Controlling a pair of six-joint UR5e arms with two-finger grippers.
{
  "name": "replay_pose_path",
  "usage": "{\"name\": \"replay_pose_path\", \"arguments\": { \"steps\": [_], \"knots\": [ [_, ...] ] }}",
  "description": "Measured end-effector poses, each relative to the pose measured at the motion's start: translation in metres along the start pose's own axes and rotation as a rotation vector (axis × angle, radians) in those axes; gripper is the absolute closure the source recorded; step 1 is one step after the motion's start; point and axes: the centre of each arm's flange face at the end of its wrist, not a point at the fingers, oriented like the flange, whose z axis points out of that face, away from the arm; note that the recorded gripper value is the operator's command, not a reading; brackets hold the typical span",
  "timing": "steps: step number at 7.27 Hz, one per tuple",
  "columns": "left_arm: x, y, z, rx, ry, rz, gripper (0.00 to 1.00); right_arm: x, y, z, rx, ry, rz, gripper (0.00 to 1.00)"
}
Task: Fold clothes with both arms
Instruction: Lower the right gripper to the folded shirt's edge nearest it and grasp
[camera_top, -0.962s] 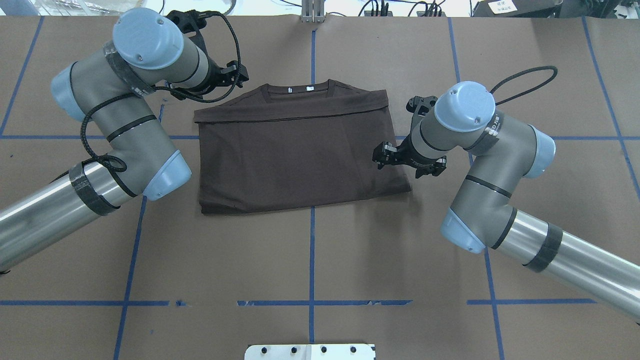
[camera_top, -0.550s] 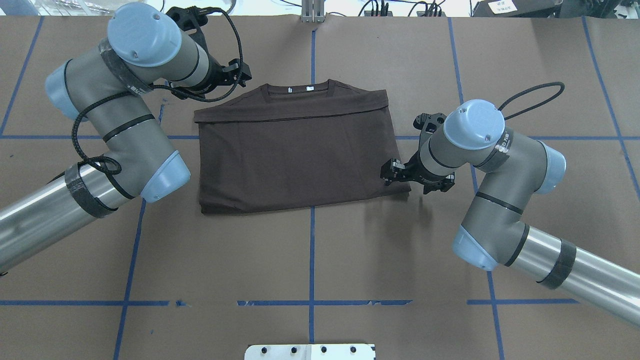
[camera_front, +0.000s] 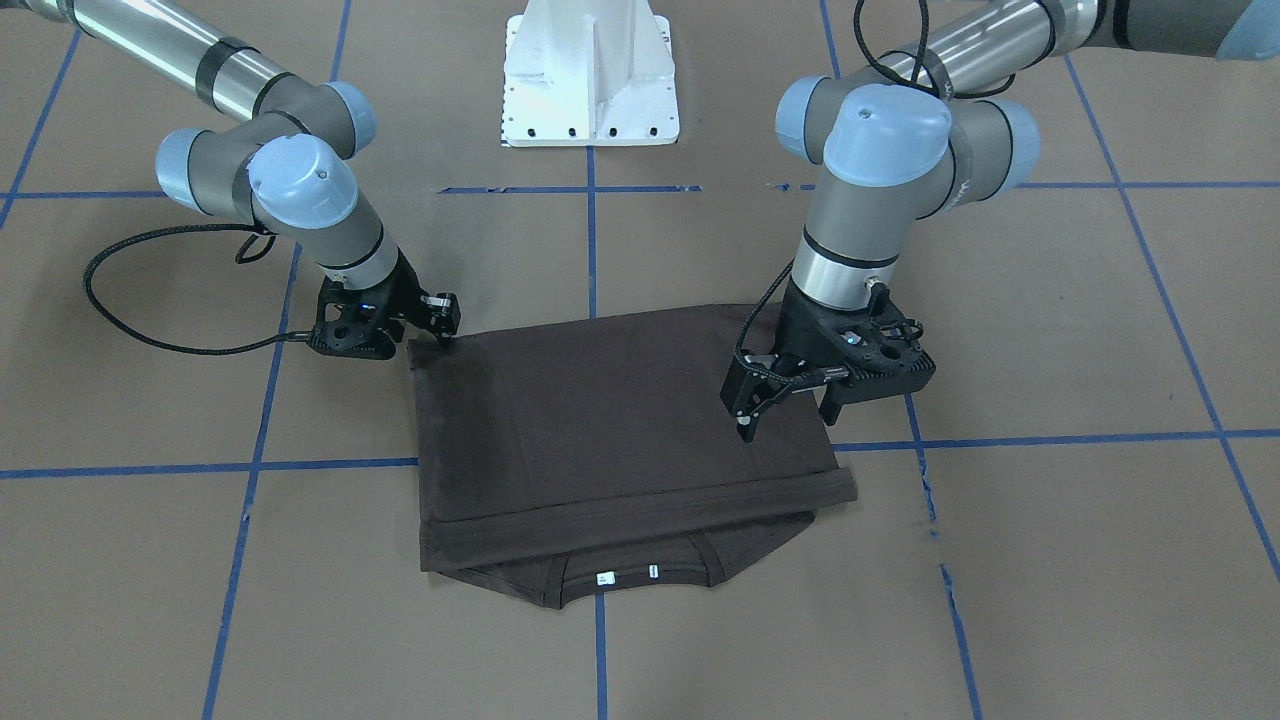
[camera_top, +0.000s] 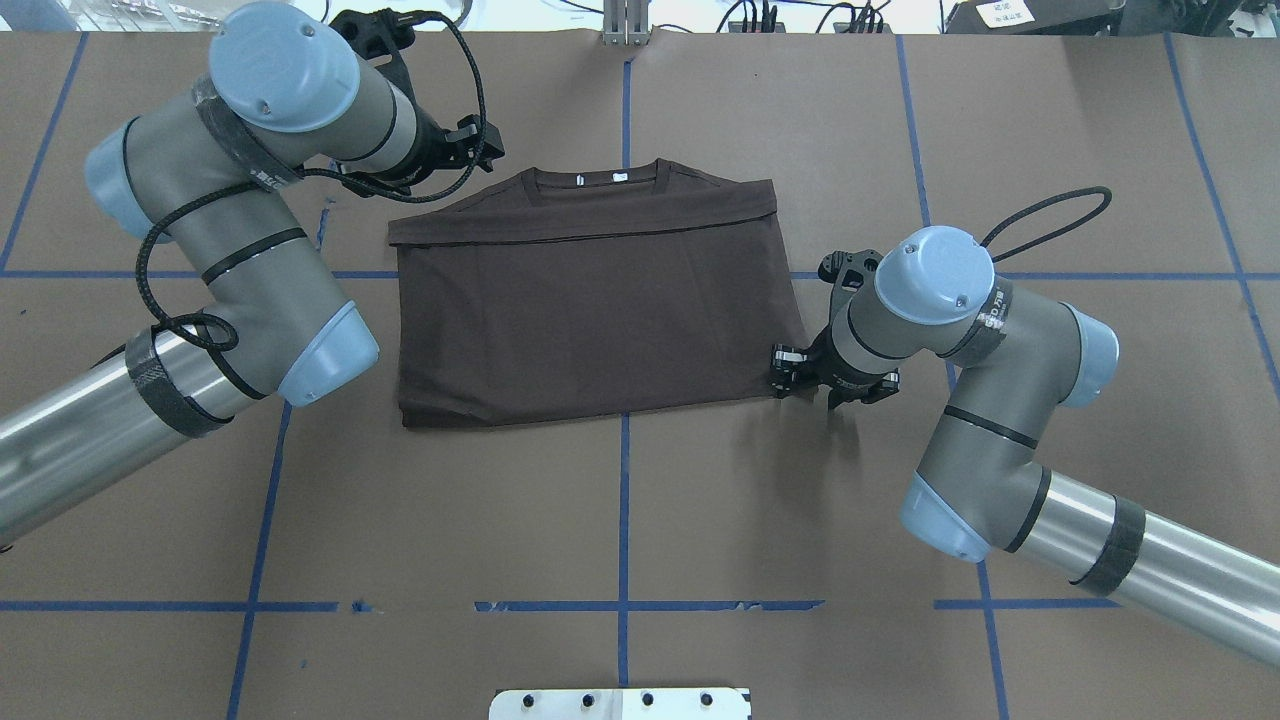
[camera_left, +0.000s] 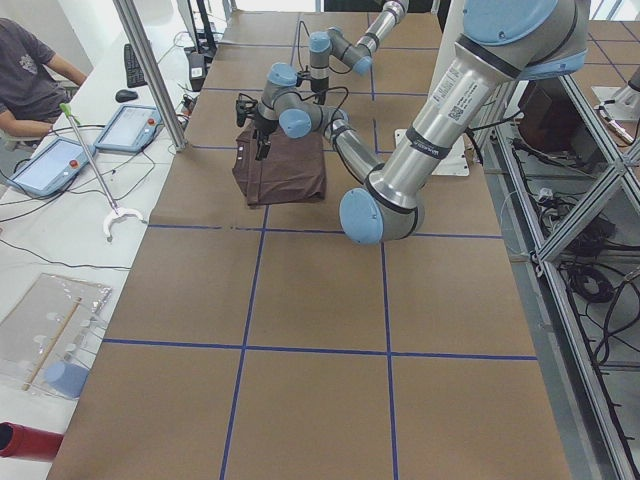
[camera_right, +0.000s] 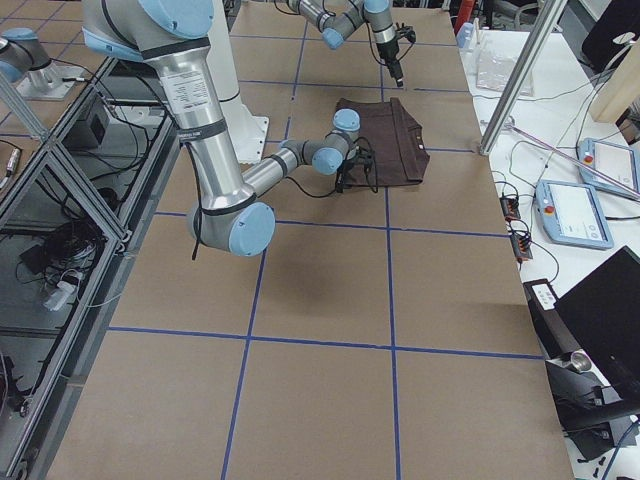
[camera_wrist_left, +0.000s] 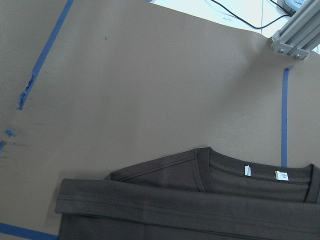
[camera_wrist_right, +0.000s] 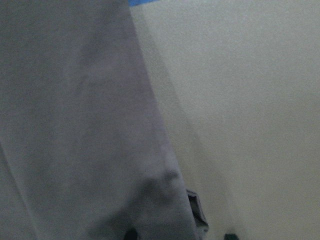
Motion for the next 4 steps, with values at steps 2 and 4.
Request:
{"name": "replay_pose_path", "arguments": {
  "steps": [2,4],
  "knots": [
    [0.0006,0.0003,-0.0012,0.0,0.003,0.001,0.0,-0.0012,-0.0005,-0.0028,-0.005,-0.007,-0.005,1.0],
    [0.0022,0.0005,-0.0031,0.0,0.008,0.002,0.0,-0.0007,-0.0035,-0.0068,-0.005,-0.012,-0.003,1.0]
  ]
}}
